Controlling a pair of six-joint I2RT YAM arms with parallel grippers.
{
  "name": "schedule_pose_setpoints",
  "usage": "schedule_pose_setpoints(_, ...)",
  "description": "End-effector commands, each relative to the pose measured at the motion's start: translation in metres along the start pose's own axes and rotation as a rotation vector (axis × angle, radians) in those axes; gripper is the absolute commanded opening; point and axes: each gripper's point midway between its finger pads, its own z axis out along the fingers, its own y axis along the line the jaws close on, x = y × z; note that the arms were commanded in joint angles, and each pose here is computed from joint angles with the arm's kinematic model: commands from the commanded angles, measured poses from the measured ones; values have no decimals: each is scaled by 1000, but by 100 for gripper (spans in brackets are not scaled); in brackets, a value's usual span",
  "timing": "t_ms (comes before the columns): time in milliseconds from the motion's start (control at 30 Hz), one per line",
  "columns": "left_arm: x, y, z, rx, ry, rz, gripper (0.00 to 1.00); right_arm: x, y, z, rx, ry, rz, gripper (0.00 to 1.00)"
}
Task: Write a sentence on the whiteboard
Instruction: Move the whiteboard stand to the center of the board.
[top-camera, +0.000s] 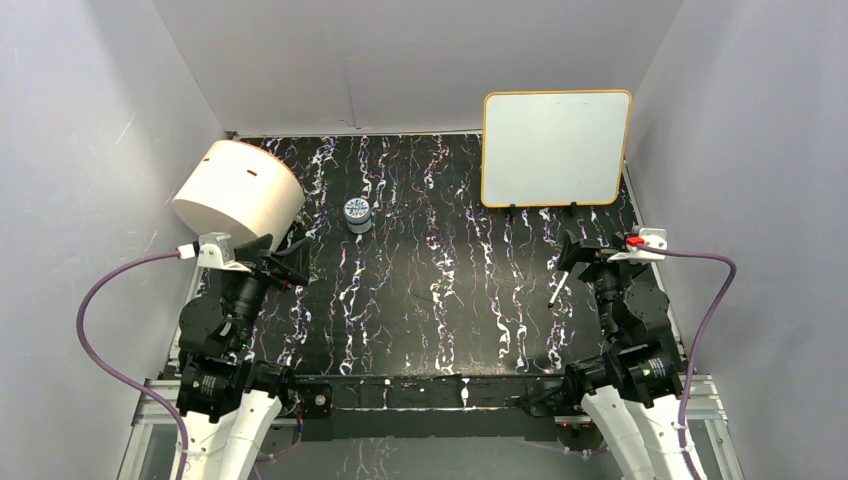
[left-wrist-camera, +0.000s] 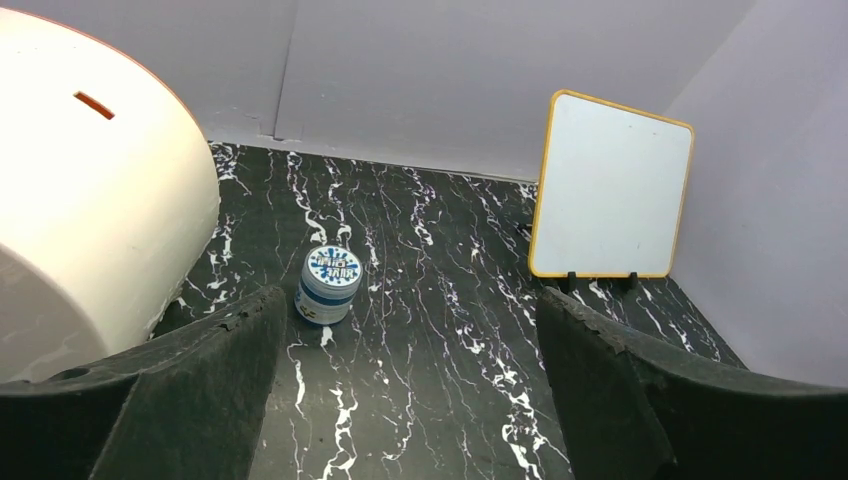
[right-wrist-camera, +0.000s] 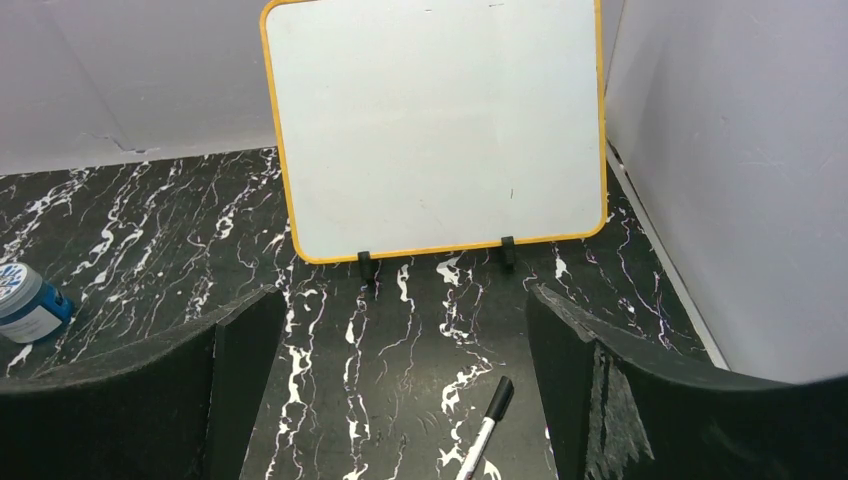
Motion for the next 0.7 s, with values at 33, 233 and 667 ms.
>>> schedule_pose_setpoints(33, -16, -8, -4, 33, -55, 13, 92, -19, 4, 2, -10, -50, 17, 99)
schedule_pose_setpoints(233, -17, -12, -7, 55, -63, 21, 92, -18, 6, 4, -16, -30, 18, 99)
schedule_pose_setpoints(667, -16, -9, -11, 41, -91, 8, 92, 13, 33, 33, -89, 156, 49, 99)
